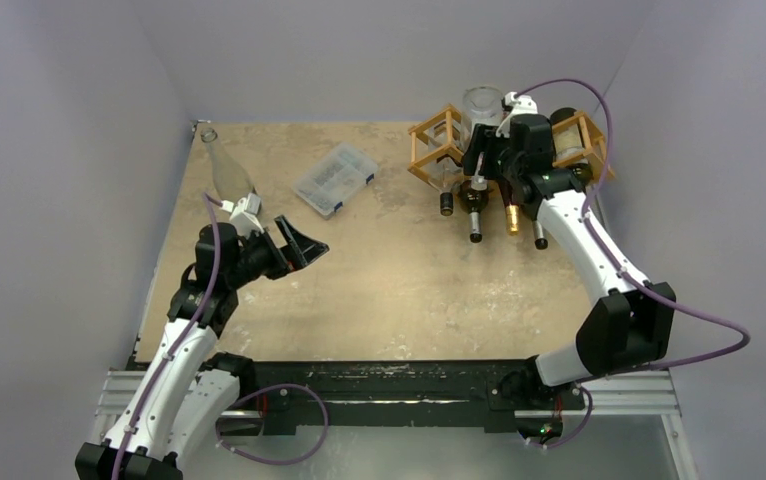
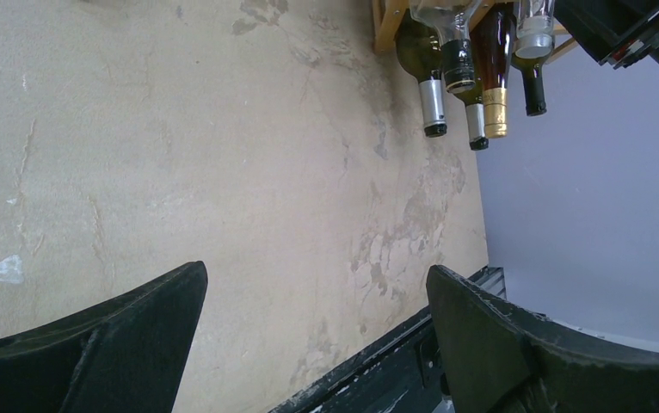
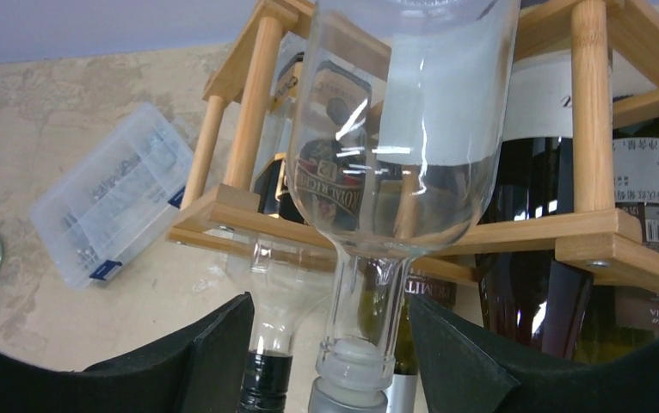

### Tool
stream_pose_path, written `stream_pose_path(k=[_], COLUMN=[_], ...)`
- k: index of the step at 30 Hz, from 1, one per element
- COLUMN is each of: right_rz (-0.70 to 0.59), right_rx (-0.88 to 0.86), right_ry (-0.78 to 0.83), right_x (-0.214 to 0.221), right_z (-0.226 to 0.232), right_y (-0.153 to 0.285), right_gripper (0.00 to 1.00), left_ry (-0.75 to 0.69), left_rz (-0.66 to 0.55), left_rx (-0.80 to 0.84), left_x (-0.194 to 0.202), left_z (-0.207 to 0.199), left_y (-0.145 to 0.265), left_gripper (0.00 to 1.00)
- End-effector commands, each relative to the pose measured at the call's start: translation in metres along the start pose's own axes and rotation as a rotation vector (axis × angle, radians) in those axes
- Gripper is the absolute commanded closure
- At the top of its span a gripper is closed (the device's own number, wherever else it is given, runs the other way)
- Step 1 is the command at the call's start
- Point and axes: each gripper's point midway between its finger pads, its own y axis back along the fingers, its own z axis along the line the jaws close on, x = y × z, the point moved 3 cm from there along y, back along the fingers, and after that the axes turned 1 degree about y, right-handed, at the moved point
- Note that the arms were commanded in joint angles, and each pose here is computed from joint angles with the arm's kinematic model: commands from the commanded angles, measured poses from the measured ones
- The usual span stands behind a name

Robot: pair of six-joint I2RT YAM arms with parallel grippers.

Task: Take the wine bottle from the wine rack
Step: Pick up the wine bottle from the wine rack.

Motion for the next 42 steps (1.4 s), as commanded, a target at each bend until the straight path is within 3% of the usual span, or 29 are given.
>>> stream_pose_path(k=[1,37,42], right_rz=[-0.039,0.020,0.022], right_rx=[0.035,0.071,0.073], right_ry=[-0.044,-0.127,-0.129], right_x=[-0.001,0.022,0.023], right_z=[-0.002,-0.006,-0.006], right_y=[-0.004,-0.036,-0.038], right_gripper=[0.31,0.47,0.56], left_ry=[-0.006,-0.004,-0.003], left_rz=[-0.023,-0.032,-0.031], left_rx=[0.016,0.011,0.012], left_x=[-0.003,-0.001,0.000], left_z=[-0.003,0.000,0.000], left_y=[-0.001,0.001,0.001], left_gripper=[0.00,0.00,0.00])
